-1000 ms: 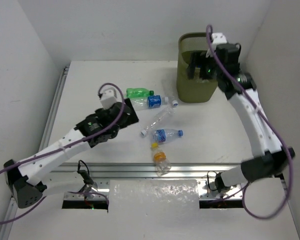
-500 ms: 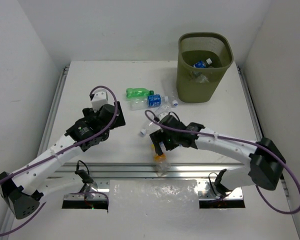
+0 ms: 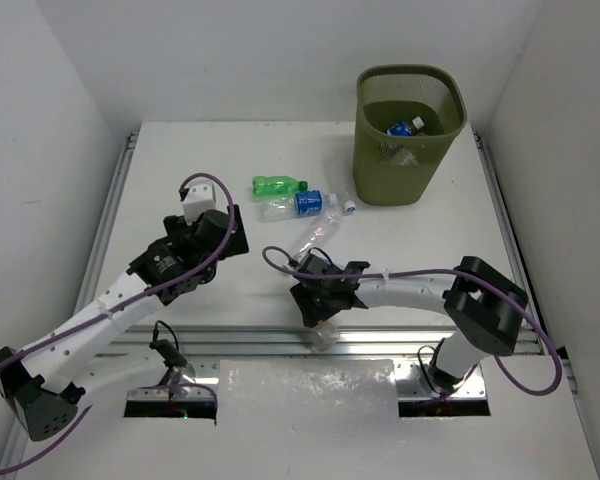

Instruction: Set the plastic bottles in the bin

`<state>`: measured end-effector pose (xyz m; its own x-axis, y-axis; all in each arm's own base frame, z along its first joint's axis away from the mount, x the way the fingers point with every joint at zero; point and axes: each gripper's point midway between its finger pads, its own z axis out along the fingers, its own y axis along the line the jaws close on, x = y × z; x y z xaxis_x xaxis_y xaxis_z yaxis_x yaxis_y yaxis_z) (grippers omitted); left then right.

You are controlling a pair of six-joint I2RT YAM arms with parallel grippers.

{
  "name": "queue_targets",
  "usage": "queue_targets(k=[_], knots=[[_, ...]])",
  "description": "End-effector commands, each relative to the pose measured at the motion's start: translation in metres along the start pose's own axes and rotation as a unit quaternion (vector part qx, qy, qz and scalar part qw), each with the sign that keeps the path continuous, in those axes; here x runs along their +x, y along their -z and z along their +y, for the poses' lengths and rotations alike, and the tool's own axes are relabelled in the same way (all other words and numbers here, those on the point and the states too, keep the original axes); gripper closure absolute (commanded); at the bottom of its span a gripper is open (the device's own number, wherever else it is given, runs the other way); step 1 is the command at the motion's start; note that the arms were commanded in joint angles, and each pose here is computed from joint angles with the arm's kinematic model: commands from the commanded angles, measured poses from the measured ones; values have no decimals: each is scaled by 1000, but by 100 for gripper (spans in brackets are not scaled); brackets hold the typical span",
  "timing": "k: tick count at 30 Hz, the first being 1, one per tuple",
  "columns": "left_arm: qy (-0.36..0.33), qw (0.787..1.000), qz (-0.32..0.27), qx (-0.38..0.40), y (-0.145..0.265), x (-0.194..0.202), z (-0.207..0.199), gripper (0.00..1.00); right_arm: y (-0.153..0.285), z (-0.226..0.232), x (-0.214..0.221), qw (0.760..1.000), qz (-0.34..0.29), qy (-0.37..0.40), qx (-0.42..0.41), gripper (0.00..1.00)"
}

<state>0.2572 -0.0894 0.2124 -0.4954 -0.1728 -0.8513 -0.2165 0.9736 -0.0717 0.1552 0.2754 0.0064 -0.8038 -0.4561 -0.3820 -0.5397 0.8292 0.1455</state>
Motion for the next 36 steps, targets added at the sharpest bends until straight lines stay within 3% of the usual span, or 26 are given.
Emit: queue_targets(k=[1, 5, 8, 10, 12, 16, 18, 21, 25, 26, 27, 28, 29, 30, 31, 32, 34, 35, 36], knots=[[11, 1000, -21, 8, 3, -11, 0, 0, 19, 26, -20, 998, -44, 10, -41, 67], [13, 1000, -23, 14, 5, -12, -1, 0, 65, 62, -48, 985, -103, 56, -124, 71], [13, 1000, -22, 19, 5, -11, -3, 0, 120, 54, -88, 973, -192, 82, -102, 73], [12, 999, -19, 24, 4, -10, -5, 0, 162, 25, -134, 961, -267, 67, -34, 76], [10, 999, -12, 36, 4, -8, -11, 0, 194, -29, -168, 954, -299, 31, 12, 75], [-2, 998, 3, 64, 2, -1, -22, 0, 281, -126, -249, 908, -396, -34, 127, 74], [-13, 996, 13, 84, 2, 3, -29, 0, 310, -174, -280, 886, -419, -54, 189, 74], [-23, 994, 19, 105, 3, 7, -36, 0, 326, -229, -312, 874, -424, -89, 220, 71], [-47, 979, 30, 199, 12, 12, -67, 0, 315, -290, -339, 878, -394, -127, 240, 68], [-56, 966, 36, 249, 20, 14, -84, 0, 316, -307, -341, 875, -394, -138, 244, 65], [-59, 960, 39, 271, 24, 13, -93, 0, 327, -314, -348, 868, -406, -142, 248, 52], [-71, 954, 52, 287, 25, 18, -105, 0, 310, -324, -348, 875, -388, -151, 247, 13], [-86, 949, 61, 297, 29, 22, -113, 0, 313, -330, -346, 872, -389, -156, 251, 1], [-114, 939, 52, 321, 47, 16, -134, 0, 309, -332, -343, 874, -383, -156, 255, 1], [-159, 937, 84, 301, 41, 37, -140, 0, 321, -327, -343, 869, -396, -152, 254, 1], [-194, 932, 59, 300, 54, 26, -157, 0, 311, -325, -335, 876, -383, -153, 248, 1], [-288, 917, 90, 261, 39, 54, -167, 0, 337, -311, -326, 868, -406, -154, 241, 1], [-304, 910, 86, 268, 42, 50, -180, 0, 332, -307, -316, 873, -397, -157, 236, 1], [-349, 894, 106, 262, 36, 73, -190, 0, 333, -300, -308, 878, -393, -158, 225, 1]])
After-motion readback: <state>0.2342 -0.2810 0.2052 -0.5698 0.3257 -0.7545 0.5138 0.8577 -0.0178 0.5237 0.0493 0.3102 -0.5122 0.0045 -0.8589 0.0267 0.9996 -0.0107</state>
